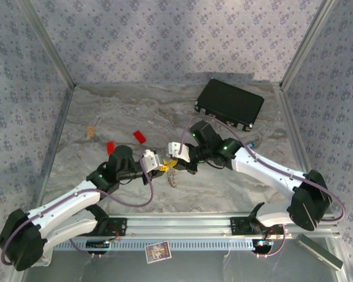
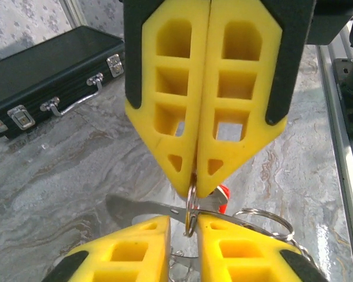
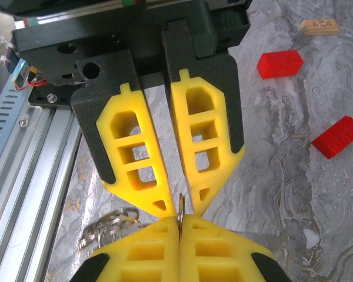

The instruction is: Put the keys on the keyring

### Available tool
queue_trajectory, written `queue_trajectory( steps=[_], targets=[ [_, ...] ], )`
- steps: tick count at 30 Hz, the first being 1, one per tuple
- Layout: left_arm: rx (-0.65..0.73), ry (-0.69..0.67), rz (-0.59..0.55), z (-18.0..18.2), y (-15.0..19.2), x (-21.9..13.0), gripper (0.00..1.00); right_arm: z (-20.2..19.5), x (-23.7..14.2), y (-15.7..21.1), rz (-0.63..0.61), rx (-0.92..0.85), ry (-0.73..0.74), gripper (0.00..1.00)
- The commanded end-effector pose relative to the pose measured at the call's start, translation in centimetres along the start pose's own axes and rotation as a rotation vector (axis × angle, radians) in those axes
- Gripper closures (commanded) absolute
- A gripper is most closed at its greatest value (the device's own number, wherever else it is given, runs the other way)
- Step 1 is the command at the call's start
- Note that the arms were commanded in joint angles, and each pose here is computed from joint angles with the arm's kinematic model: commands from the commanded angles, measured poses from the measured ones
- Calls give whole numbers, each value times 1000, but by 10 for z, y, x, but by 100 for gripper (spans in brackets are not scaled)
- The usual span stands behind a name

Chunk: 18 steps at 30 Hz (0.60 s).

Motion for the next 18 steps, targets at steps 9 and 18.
queue_trajectory(
  steps=[9,18],
  targets=[
    [33,9,-65,4,-16,0,100,-3,-7,-1,-60,8,13,73],
    [7,3,-120,1,-13,0,100,-2,-10,20,-90,126,37,70]
  ],
)
Point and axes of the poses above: each hand's point on the last joint's axis, 136 mm out from that joint toward the fingers, its own x axis out along the fingers, its own z axis along the line the jaws close on, y = z × x, the point moved 10 cm from there along -x, back along the fingers, and after that the axes turned 6 degrees about x, right-handed, at the moved point
